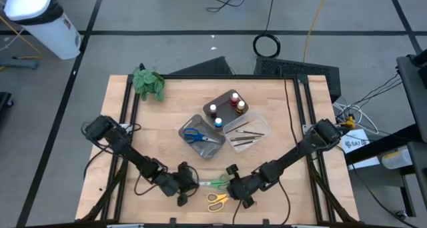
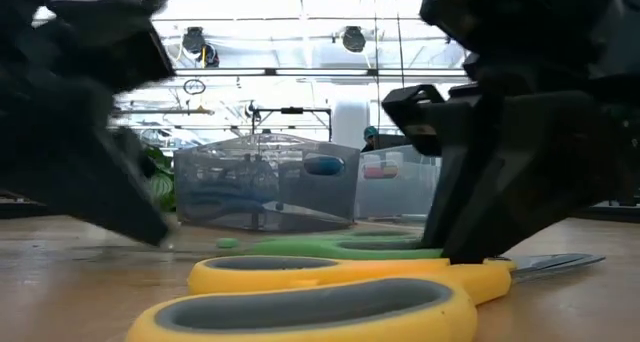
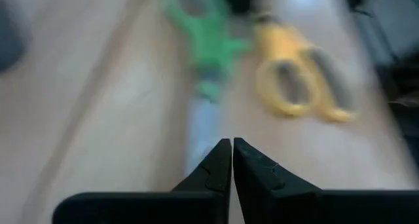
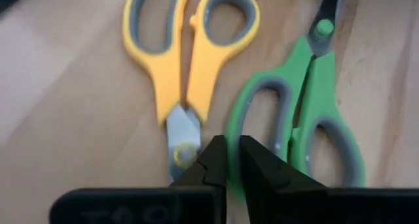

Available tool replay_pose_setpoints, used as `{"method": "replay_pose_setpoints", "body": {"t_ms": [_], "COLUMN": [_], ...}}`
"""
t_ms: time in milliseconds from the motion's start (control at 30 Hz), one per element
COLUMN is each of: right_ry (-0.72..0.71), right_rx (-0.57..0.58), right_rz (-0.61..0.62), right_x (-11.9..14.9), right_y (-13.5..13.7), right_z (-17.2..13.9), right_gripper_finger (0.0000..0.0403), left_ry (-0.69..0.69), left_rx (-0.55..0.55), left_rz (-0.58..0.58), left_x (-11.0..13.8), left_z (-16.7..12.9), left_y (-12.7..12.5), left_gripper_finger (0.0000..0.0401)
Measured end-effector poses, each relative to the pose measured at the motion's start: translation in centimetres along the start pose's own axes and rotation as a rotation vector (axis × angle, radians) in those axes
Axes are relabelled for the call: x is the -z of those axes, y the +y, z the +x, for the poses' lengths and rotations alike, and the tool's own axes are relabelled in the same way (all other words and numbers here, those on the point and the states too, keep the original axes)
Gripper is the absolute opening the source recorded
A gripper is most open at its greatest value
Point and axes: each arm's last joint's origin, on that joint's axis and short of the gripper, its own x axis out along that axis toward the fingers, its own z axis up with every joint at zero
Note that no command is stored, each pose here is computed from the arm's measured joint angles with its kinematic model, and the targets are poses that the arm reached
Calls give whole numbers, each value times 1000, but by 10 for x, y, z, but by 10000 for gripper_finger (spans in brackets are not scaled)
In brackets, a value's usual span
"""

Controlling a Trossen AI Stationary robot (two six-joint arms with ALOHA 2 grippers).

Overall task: Pick & Place Paint Supplies
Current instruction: Put the green scissors into the bottom black bin

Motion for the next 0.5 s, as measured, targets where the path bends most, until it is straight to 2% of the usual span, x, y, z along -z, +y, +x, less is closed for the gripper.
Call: {"method": "replay_pose_setpoints", "body": {"t_ms": [133, 333, 500], "right_ry": [-53, -165, -314], "right_rx": [5, 28, 68], "right_rz": [-12, 18, 121], "right_x": [-9, -26, -45], "right_y": [1, -3, -17], "right_z": [-12, -30, -51], "right_gripper_finger": [12, 12, 12], "left_ry": [-126, -304, -438], "left_rx": [94, 145, 151], "left_rz": [71, 193, 261], "left_x": [-31, -67, -88], "left_z": [-24, -67, -102], "left_y": [-18, -33, -40], "left_gripper_finger": [25, 26, 26]}}
